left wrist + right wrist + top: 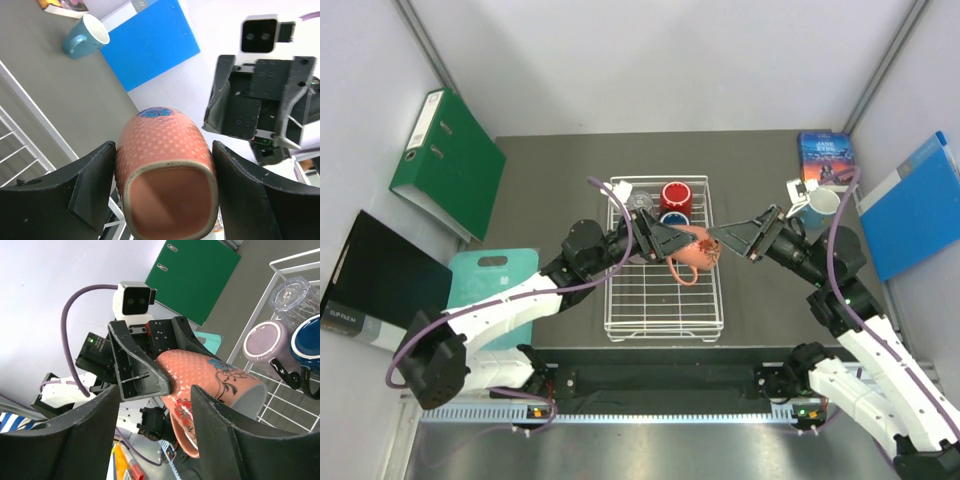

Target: Unload the cups from the dish rack

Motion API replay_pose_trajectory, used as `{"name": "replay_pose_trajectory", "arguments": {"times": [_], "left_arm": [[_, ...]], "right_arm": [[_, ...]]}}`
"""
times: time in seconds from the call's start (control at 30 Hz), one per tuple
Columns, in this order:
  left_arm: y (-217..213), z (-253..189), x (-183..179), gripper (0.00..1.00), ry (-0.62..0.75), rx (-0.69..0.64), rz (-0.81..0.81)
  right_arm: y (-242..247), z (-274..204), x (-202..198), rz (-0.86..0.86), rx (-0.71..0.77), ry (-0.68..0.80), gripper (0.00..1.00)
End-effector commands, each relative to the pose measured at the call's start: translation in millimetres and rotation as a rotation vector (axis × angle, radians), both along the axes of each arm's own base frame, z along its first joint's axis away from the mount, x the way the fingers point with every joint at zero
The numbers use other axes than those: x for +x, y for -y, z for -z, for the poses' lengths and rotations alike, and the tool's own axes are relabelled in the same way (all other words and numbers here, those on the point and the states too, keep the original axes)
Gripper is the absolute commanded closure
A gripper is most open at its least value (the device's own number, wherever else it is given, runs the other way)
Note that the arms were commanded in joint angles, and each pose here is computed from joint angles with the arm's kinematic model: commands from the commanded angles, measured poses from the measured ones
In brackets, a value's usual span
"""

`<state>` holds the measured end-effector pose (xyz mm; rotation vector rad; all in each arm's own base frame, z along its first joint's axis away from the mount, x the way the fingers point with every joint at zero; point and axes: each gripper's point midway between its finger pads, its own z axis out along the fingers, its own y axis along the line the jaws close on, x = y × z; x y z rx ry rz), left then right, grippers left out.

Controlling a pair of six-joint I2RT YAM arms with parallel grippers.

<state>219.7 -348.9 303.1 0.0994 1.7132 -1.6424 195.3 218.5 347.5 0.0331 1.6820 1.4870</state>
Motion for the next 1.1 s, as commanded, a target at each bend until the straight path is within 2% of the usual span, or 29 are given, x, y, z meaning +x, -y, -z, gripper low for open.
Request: {"name": "replay_pose_trajectory", "arguments": {"times": [0.0,0.27,0.53,0.77,0.93,1.07], "left_arm": [[-12.6,-65.4,2.3,1.00,0.160,-0.105,-0.062],[-28.0,-81.2,7.8,1.00,0.188,-0.113,-0.113],[-23.7,-100.8,-6.7,1.00,0.187,-0.200,-0.028],[-14.9,-95.9,-14.9,1.00,0.142,-0.258,0.054],[-6.2,-95.6,-20.0,1.00,0.138,-0.263,0.112],[-0.6,-91.0,-17.8,1.00,0.124,-0.263,0.125]], "right_arm": [[9.3,-33.9,-12.0,0.030,-0.011,0.125,0.40],[9.4,-11.5,-10.3,0.034,-0.036,0.070,0.36],[1.2,-2.1,-3.2,0.007,-0.041,0.053,0.35],[-14.7,-9.1,0.0,-0.060,-0.002,0.063,0.35],[-31.7,-6.9,-2.5,-0.131,0.010,0.052,0.43],[-45.0,-5.0,-7.7,-0.174,0.009,0.045,0.60]]}}
